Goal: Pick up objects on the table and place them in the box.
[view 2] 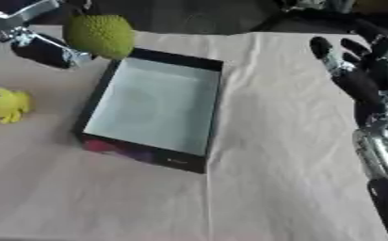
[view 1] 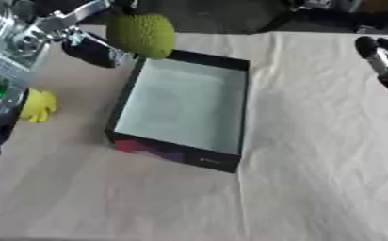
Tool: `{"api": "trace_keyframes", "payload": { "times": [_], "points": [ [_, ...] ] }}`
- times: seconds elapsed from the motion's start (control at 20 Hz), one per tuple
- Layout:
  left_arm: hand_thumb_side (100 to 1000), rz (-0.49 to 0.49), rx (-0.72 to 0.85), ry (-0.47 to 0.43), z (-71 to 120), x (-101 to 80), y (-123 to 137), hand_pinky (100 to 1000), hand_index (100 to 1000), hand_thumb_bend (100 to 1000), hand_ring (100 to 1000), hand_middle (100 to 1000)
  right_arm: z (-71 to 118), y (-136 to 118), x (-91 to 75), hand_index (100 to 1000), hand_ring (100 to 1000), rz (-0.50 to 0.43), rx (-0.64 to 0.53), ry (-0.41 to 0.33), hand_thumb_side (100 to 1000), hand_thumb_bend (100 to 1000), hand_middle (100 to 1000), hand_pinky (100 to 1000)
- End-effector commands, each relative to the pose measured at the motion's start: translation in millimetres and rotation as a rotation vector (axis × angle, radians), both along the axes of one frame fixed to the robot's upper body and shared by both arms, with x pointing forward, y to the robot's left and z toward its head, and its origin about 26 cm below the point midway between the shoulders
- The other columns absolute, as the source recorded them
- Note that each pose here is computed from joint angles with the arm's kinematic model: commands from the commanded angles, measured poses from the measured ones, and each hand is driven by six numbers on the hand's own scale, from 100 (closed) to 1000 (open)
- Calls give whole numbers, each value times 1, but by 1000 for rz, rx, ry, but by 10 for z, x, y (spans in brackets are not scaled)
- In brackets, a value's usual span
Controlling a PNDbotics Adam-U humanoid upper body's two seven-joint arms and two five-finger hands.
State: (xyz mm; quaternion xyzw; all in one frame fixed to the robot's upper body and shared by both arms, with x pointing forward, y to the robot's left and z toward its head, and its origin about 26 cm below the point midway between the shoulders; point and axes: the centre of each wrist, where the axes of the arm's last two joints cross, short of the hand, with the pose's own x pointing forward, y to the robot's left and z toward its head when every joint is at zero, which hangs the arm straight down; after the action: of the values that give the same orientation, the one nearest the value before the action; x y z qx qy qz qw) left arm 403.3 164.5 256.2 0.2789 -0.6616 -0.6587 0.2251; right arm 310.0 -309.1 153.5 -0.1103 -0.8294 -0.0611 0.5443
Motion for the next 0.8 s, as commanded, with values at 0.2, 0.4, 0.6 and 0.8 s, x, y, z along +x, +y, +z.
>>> {"api": "trace_keyframes", "payload": {
  "times": [0.2,0.4,0.6,0.8],
  "points": [
    [100,15,61,32,-197,155,-85,700,521,267,625,612,113,2,4,856,873,6,-8,-38,326,728,910,933],
    [100,16,80,69,-349,210,-139,706,535,287,628,617,109,11,6,856,873,10,-7,-36,321,731,910,934],
    [100,7,76,80,-414,222,-201,706,533,290,627,616,100,19,10,856,873,14,-6,-34,319,731,909,934],
    [100,3,92,85,-432,223,-222,751,690,382,672,672,102,20,12,856,873,16,-7,-35,318,732,909,934]
  ]
}}
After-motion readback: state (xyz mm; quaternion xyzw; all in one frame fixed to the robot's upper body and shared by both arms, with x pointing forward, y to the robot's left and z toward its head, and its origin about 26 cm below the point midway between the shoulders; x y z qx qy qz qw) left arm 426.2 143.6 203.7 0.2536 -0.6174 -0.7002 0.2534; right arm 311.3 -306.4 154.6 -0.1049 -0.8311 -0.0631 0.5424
